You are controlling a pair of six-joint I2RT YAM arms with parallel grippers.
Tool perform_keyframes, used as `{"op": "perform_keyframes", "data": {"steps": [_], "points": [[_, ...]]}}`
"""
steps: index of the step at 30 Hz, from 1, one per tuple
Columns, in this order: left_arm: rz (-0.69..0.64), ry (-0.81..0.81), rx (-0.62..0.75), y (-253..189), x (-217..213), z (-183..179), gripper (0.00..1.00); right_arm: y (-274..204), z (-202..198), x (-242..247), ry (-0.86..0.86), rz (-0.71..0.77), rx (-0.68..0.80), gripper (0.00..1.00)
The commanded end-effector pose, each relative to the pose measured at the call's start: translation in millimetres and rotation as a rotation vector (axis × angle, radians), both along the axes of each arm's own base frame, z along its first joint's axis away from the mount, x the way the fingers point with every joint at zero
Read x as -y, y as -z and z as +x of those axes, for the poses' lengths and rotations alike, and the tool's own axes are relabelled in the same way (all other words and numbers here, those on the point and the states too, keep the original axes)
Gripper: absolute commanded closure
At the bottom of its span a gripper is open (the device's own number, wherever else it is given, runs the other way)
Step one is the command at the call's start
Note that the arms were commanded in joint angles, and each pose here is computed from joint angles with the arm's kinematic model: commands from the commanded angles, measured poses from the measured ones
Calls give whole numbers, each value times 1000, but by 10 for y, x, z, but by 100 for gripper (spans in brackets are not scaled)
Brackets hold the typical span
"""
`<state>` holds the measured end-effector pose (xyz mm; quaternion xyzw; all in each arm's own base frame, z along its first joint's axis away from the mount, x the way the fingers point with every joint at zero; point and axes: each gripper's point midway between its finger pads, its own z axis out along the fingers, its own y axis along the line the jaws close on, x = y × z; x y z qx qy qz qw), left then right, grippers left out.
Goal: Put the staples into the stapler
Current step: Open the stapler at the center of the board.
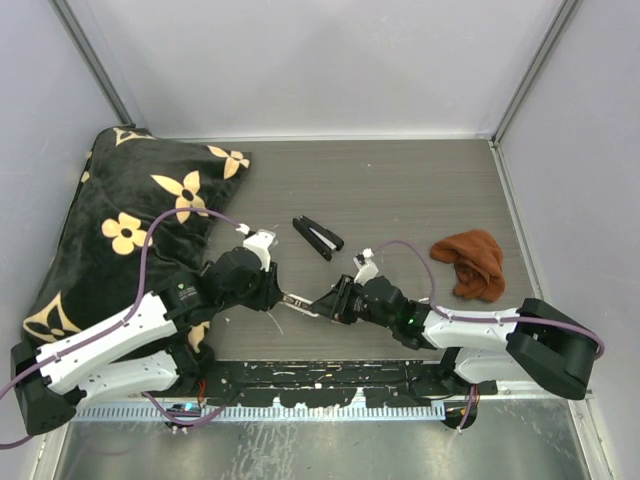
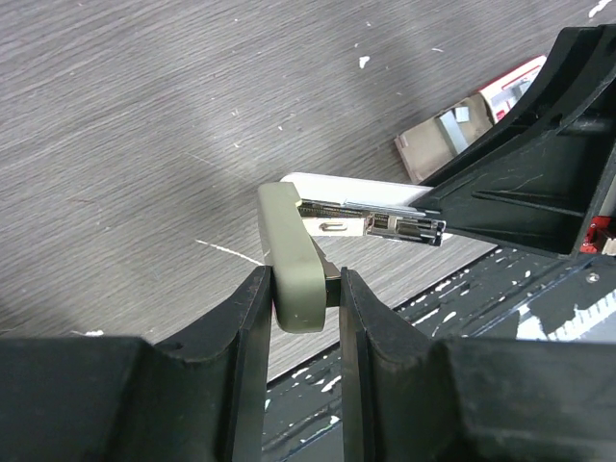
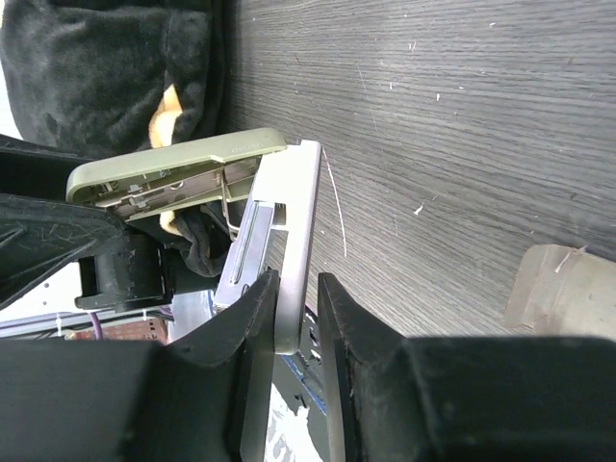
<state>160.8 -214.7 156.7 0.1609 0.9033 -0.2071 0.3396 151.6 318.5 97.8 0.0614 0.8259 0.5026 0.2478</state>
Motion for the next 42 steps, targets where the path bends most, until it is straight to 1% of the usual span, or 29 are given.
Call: {"op": "perform_keyframes", "data": {"steps": [1, 6, 9, 11, 12, 13, 14, 17, 18, 19, 20, 23, 25, 30, 38, 42], "points": [[-143, 35, 14, -233, 170, -1, 100, -287, 94, 29, 30, 71, 105, 73], [-163, 28, 10, -245, 163, 1, 100, -310, 81, 43, 35, 65, 78, 77], [-178, 28, 13, -261, 183, 9, 100, -319, 49, -27, 1, 59, 54, 80], [-186, 31, 20, -280, 190, 13, 100, -338, 25, -85, -27, 63, 44, 87], [-182, 30, 26, -278, 181, 22, 100, -340, 15, -106, -37, 63, 39, 93], [-173, 25, 34, -272, 160, 34, 100, -333, 12, -119, -41, 62, 33, 98], [-154, 14, 42, -247, 120, 53, 100, -308, 11, -117, -39, 57, 24, 99], [-75, -36, 65, -137, -46, 120, 100, -235, 21, -93, -27, 39, 12, 99], [-49, -50, 70, -96, -97, 138, 97, -201, 20, -81, -24, 32, 6, 99], [-23, -61, 74, -48, -147, 149, 91, -170, 14, -76, -25, 27, -1, 99], [-4, -70, 78, -13, -177, 162, 89, -150, 2, -75, -29, 25, -7, 100], [45, -88, 69, 123, -248, 174, 89, -116, -34, -84, -47, 26, -22, 99], [80, -110, 66, 194, -306, 189, 86, -79, -62, -72, -53, 22, -36, 99], [154, -168, 69, 306, -471, 219, 73, 7, -86, 9, -33, 5, -53, 99], [204, -177, 50, 439, -535, 203, 43, 71, -94, 26, -34, -12, -64, 99], [231, -191, 43, 486, -583, 202, 37, 70, -94, 27, -34, -14, -66, 99]]}}
